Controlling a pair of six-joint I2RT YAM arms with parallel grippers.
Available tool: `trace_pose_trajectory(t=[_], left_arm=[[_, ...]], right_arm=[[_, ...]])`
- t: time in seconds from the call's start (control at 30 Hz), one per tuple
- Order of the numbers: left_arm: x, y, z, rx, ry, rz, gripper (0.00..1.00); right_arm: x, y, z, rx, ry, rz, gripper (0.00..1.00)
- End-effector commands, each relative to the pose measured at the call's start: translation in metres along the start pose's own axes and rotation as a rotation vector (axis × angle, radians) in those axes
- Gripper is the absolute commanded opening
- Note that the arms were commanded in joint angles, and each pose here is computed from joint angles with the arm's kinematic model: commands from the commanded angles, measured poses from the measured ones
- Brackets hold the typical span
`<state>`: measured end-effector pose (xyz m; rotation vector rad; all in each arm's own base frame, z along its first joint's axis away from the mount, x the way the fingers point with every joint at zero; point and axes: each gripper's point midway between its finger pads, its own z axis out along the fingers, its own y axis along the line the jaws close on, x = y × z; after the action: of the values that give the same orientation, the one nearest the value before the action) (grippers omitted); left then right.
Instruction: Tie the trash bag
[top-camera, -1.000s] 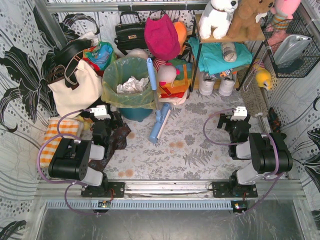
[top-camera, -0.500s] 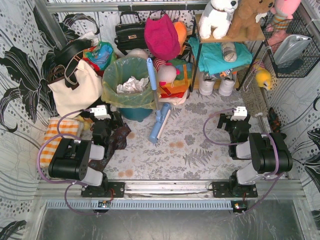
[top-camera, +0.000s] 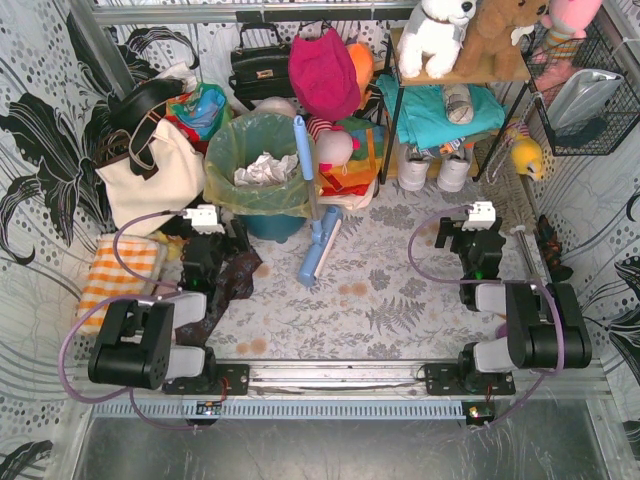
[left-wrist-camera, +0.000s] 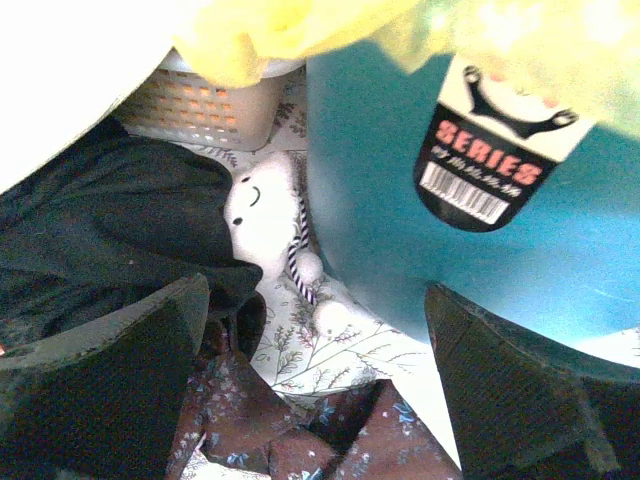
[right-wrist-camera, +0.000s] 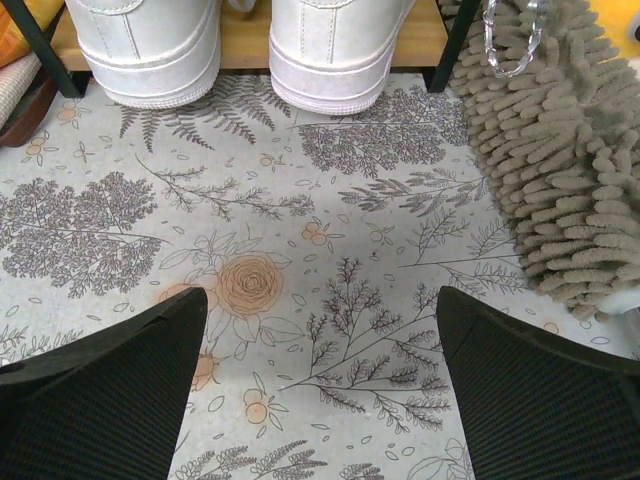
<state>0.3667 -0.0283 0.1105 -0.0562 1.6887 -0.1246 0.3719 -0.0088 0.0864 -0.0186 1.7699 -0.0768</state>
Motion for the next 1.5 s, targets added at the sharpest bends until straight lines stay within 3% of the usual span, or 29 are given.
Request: trace_pose_trajectory(t=[0.0,0.2,0.5,0.73,1.03,1.33,1.47], left_arm=[[-0.007,-0.016,-0.006,0.023,-0.004,0.036,0.98],[-0.009,-0.020,-0.033,-0.032,0.009,0.009,0.98],[-0.052,-0.035,-0.070,0.001,-0.043,-0.101,0.98],[-0.067,-0.068,-0.100,0.156,0.127,-0.171,0.98],[-0.115,-0.081,-0.126,0.244,0.042,-0.186,0.98],[-0.148,-0.097,-0.121,0.316,0.006,-0.149,0.98],[-0.165,-0.105,-0.125,0.336,-0.005,-0.243,0.98]], right_arm=[[-0.002,0.002,-0.003,-0.027,0.020,-0.032,0.97],[-0.017,0.004,-0.010,-0.039,0.009,-0.025,0.97],[-0.058,0.024,-0.025,-0.146,-0.030,0.073,0.97],[-0.094,0.047,-0.044,-0.264,-0.042,0.211,0.97],[-0.133,0.091,-0.077,-0.551,-0.071,0.265,0.97],[-0.159,0.136,-0.113,-0.901,-0.118,0.305,0.99],[-0.170,0.141,-0.115,-0.944,-0.106,0.335,0.95]])
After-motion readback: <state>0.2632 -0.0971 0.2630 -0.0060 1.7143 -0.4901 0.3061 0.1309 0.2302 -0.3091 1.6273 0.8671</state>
